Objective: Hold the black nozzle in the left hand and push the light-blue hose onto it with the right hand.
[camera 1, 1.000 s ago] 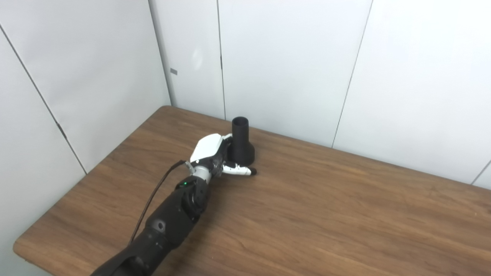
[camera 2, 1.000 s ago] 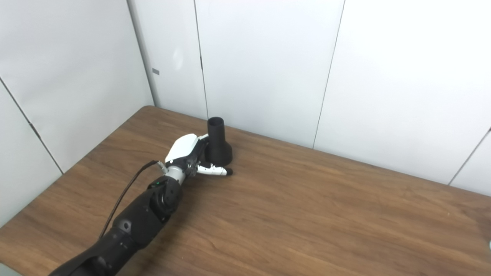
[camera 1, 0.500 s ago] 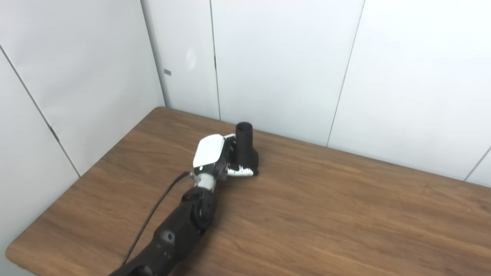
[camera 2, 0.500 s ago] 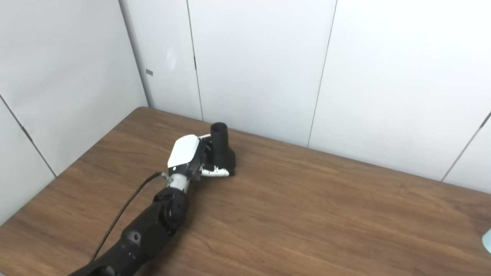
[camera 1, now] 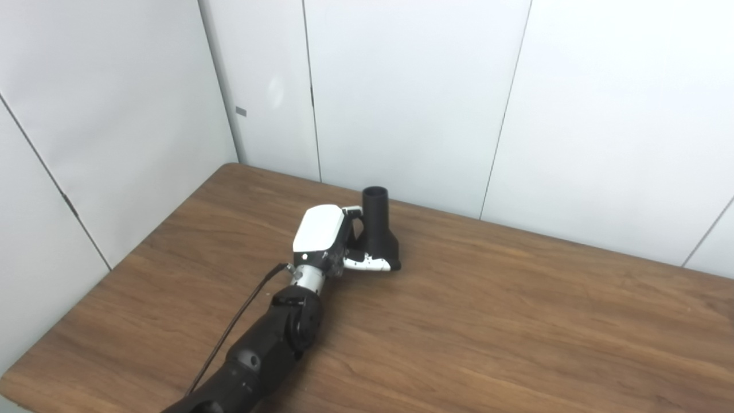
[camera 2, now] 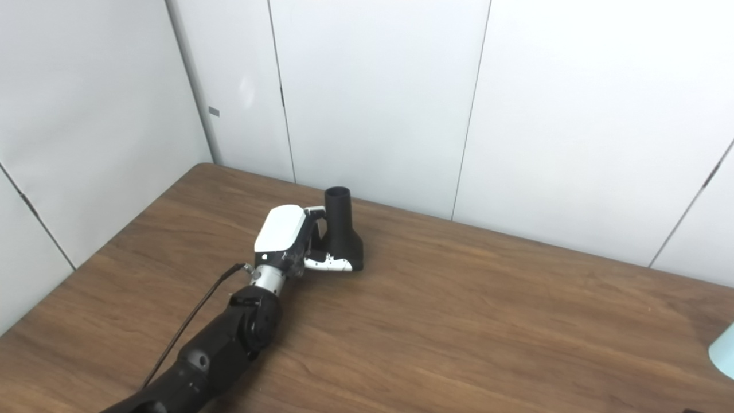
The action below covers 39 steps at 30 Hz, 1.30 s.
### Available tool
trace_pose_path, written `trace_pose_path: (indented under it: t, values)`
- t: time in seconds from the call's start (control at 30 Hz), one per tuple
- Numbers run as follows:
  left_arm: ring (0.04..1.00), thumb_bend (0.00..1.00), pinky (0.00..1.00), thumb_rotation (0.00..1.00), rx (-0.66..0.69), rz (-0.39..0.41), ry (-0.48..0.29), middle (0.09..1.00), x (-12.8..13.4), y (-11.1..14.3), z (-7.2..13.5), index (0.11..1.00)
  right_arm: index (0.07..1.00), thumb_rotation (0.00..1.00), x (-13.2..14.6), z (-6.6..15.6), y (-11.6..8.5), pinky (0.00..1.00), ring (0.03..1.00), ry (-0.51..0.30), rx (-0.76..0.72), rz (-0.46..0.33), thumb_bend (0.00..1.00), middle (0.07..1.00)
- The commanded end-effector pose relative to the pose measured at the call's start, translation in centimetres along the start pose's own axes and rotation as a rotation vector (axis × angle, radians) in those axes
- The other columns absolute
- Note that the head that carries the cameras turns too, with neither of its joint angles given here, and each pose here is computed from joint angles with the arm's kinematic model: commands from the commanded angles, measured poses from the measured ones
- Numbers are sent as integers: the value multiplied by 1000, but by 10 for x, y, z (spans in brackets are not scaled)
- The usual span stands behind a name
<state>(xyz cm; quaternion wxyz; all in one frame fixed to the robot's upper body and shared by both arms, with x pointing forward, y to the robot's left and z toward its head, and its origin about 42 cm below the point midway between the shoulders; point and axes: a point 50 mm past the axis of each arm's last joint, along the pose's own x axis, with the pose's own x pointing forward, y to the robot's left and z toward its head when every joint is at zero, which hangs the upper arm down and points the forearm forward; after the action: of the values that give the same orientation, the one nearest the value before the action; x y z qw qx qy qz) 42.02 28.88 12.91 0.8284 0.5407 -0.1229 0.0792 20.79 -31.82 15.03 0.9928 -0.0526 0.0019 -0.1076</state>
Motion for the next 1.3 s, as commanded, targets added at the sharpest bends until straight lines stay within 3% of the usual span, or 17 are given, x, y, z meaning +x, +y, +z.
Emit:
trace_pose_path:
  t: [0.0,0.13,0.43,0.53,0.77,0.8,0.83,0.93,1.07,1.27]
  values:
    - [103,519,65,44,-45,-38,2,197,-30,-25,-5,486,623,368,2,16,-1,543,642,-66,-17,11,235,660]
    - [118,518,75,43,-67,-39,-42,236,-36,-25,3,486,633,368,0,21,0,568,654,-77,1,13,248,669]
    - [94,518,55,41,-121,-40,-140,173,-46,-21,6,486,615,311,-5,42,1,515,613,-155,-27,-13,240,638]
    - [90,518,54,40,-132,-52,-185,154,-49,-19,5,486,604,291,-4,53,-12,519,620,-181,-95,-56,268,637]
    - [98,518,59,39,-159,-63,-289,176,-56,-11,15,486,593,84,-5,72,-32,504,601,-226,-179,-140,258,621]
    - [108,517,65,39,-172,-69,-313,196,-58,-11,19,486,593,79,-5,74,-35,507,602,-230,-184,-149,264,622]
    - [152,521,94,16,-186,-80,-335,359,-61,-11,24,486,595,73,-5,75,-38,512,605,-235,-186,-159,272,624]
    - [312,518,218,1,-217,-111,-391,446,-69,-13,37,519,599,30,-6,81,-42,524,615,-251,-191,-189,282,631]
    - [446,521,345,0,-262,-166,-431,483,-85,-23,54,493,597,15,-6,93,-47,506,605,-286,-224,-236,281,627]
    - [461,521,351,0,-291,-225,-478,478,-106,-41,68,500,597,0,-8,105,-56,516,607,-311,-238,-288,254,626]
